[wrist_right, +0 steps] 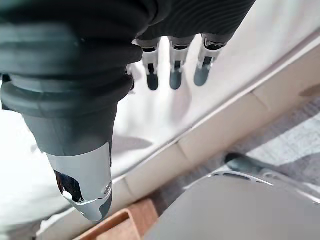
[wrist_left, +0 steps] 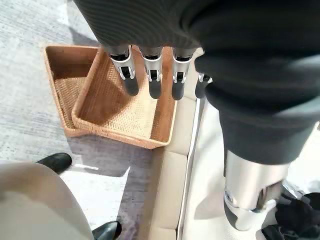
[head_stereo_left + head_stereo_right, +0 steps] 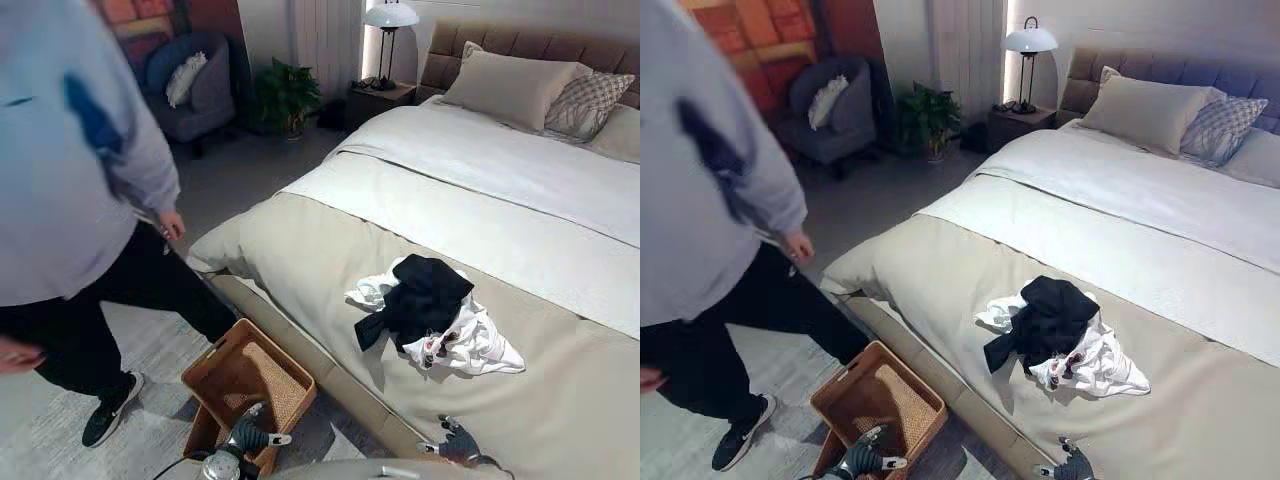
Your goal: Pick up clothes into the bucket
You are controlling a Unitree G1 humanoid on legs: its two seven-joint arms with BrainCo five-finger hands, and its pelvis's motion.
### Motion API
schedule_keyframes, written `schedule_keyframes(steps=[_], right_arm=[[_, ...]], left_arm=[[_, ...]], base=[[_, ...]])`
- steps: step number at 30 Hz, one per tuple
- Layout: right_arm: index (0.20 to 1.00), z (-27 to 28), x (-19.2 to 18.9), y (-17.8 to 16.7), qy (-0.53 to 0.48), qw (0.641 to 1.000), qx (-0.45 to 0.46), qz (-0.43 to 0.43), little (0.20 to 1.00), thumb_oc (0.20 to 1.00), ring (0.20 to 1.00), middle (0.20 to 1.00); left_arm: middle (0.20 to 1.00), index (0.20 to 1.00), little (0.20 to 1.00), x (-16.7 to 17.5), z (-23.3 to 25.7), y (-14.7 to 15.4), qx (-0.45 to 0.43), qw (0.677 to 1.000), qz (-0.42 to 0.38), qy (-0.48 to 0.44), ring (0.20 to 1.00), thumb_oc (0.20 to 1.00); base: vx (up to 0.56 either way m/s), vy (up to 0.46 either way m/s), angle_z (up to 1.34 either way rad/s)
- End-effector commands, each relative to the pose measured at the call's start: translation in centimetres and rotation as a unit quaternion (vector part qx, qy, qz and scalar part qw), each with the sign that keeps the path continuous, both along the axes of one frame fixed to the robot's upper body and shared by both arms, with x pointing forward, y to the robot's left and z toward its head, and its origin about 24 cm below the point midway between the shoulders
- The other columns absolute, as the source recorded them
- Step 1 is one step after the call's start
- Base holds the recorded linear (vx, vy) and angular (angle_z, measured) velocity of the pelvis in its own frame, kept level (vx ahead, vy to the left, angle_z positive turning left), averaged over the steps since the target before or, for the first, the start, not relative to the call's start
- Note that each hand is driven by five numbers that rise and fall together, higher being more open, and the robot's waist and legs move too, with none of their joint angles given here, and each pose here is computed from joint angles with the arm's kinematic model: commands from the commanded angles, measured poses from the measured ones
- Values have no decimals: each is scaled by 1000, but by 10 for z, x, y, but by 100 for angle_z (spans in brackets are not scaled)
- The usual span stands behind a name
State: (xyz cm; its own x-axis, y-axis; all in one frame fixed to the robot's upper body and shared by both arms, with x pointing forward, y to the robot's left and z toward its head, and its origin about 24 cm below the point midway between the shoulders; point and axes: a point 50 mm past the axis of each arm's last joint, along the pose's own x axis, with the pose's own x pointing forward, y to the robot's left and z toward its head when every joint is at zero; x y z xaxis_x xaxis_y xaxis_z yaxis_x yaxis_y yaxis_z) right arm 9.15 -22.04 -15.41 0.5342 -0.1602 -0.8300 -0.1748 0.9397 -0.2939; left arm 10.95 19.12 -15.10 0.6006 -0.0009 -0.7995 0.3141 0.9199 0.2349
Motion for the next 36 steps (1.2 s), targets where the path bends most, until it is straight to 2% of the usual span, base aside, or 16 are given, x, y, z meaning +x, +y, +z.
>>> schedule_keyframes(steps=[1,10,19,23,28,36], right_arm=[[1000,4,27,10,-33,999,2,19,1000,1000,1000,1000],[1000,6,31,9,-44,999,-4,6,1000,1000,1000,1000],[1000,30,74,-2,-157,982,18,-100,1000,1000,1000,1000],[1000,61,112,-9,-256,956,34,-141,1000,1000,1000,1000],[1000,111,150,-31,-387,902,-4,-194,1000,1000,1000,1000],[1000,167,181,-76,-468,834,-188,-225,1000,1000,1000,1000]], left_arm=[[1000,1000,1000,9,0,-9,-5,1000,-1,-6,1000,1000],[1000,1000,1000,8,-1,-7,-1,1000,14,-8,1000,1000],[1000,1000,1000,8,0,-4,14,1000,17,-15,1000,1000],[1000,1000,1000,12,3,-4,15,999,20,-31,1000,1000],[1000,1000,1000,24,9,-7,19,998,18,-62,1000,1000],[1000,1000,1000,50,23,-12,29,992,19,-124,1000,1000]], base=[[163,6,-30],[0,0,0],[0,0,0],[-19,4,1],[-37,11,1],[-40,24,9]])
